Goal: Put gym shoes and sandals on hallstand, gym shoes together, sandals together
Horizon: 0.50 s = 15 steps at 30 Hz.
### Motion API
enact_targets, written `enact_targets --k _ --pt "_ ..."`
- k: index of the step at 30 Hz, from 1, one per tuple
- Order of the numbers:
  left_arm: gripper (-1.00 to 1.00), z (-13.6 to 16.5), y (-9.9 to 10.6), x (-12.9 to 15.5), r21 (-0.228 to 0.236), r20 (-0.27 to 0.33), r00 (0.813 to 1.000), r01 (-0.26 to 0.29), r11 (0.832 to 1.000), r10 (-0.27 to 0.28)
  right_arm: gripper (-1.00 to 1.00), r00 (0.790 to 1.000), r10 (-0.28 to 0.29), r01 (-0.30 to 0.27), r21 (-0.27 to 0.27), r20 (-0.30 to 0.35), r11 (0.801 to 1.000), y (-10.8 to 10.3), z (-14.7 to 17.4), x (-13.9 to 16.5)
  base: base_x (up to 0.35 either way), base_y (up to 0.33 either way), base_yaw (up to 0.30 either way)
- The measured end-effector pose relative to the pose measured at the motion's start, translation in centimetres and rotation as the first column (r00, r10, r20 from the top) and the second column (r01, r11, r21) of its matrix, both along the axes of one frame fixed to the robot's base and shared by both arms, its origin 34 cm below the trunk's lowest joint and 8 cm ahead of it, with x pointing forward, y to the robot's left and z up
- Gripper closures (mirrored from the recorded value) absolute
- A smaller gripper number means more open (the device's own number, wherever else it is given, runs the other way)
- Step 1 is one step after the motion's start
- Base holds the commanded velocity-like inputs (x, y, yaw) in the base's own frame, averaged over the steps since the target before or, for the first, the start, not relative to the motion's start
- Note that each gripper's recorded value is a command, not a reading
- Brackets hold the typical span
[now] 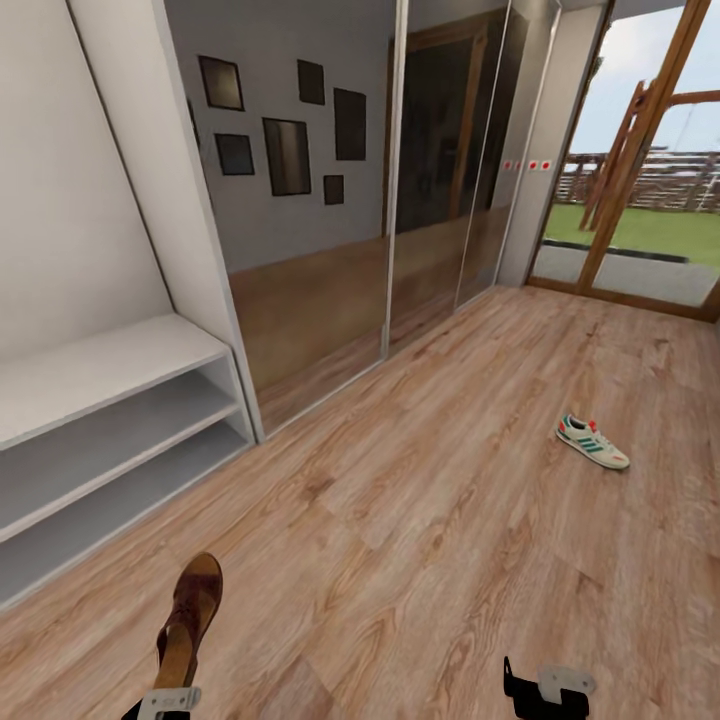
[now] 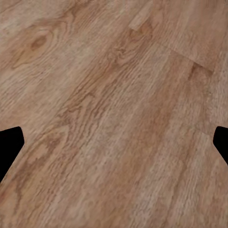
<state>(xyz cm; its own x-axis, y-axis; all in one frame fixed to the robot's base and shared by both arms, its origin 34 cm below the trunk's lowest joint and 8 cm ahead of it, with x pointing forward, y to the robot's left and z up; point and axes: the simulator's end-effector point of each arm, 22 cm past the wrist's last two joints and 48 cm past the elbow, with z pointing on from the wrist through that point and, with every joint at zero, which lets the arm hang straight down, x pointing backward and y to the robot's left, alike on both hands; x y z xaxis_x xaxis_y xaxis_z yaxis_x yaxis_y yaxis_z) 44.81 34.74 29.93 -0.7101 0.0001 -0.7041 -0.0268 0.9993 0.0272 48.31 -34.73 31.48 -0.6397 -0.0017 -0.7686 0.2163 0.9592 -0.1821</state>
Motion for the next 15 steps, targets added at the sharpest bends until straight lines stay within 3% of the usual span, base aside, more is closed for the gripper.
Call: enact_targets --k 7,15 --pt "1.0 0.0 0.01 0.0 -0.001 0.0 1.0 -0.002 1.0 0.002 -1.0 1.0 -0.005 0.005 -0.002 0.0 1.0 -0.09 0.01 -0.03 0.338 0.0 -0.03" --pt "1.0 0.0 0.0 0.0 -0.001 0.0 1.0 -0.002 1.0 0.002 -1.0 1.0 -0.004 0.004 -0.001 0.0 1.0 -0.07 0.01 -0.03 0.339 0.0 -0.222"
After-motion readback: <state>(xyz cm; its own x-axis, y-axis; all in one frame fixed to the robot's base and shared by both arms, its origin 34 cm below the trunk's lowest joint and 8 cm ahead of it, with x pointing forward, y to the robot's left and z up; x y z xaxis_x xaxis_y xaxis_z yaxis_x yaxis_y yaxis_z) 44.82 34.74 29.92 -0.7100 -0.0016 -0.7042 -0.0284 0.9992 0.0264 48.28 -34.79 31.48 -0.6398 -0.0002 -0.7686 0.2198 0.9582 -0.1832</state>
